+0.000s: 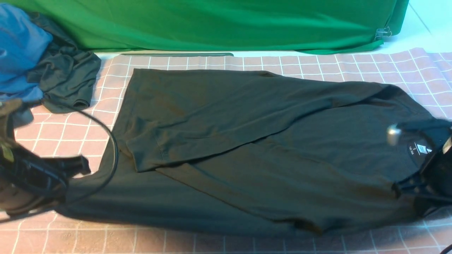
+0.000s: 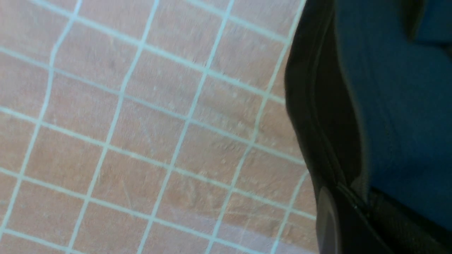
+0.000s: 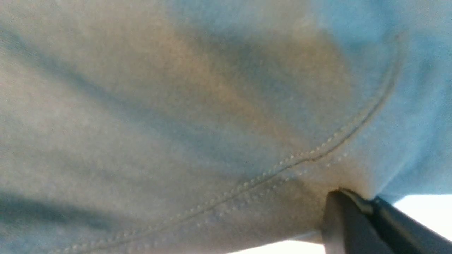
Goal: Fold a long-sleeved shirt over a pink coffee tablecloth.
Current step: 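Fold the black garment in half by bringing its near edge over to the far edge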
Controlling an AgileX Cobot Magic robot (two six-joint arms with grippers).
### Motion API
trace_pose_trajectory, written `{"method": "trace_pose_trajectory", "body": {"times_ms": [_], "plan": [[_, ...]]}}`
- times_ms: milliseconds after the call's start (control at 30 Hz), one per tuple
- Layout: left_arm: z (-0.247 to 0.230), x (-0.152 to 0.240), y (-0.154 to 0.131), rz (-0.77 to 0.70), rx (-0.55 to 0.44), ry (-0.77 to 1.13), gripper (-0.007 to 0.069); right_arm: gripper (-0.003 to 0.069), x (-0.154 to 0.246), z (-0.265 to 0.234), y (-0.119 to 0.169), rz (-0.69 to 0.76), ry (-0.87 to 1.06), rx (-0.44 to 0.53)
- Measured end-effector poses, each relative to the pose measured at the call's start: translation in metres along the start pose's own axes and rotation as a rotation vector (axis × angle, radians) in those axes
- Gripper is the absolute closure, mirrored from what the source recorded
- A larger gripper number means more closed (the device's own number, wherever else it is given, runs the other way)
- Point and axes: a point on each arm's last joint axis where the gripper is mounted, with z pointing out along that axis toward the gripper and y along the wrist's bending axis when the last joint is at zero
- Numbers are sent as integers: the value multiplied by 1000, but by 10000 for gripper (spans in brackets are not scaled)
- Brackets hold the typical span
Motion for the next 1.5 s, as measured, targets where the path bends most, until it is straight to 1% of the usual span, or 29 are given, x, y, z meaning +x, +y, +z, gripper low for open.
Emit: {"method": "trace_pose_trajectory", "body": {"times_ms": [267,367,500,633,800,1000,1100,1233,1367,1500], "plan": [[5,-21,-13,-30,22,-30,594,611,-17,-32,-8,-17,-38,8],[11,-38,-23,-37,26,-33,594,611,-26,-40,-8,-31,-63,10],[19,-71,-34,-79,51,-52,594,611,-46,-44,-8,-48,-77,16],[31,-114,-40,-114,76,-58,594,611,-76,-42,-10,-46,-76,19],[51,-161,-41,-166,90,-55,594,611,-117,-42,-20,-12,-85,16],[85,-216,-56,-188,139,-66,594,611,-178,-35,-33,20,-137,-49],[110,-236,-64,-192,141,-64,594,611,-201,-28,-35,11,-172,-62],[129,-260,-72,-205,147,-81,594,613,-228,-14,-36,-9,-212,-65],[140,-276,-78,-228,162,-114,594,613,-243,-2,-38,-14,-233,-58],[146,-284,-80,-241,172,-133,594,613,-250,1,-39,-15,-251,-50]]}}
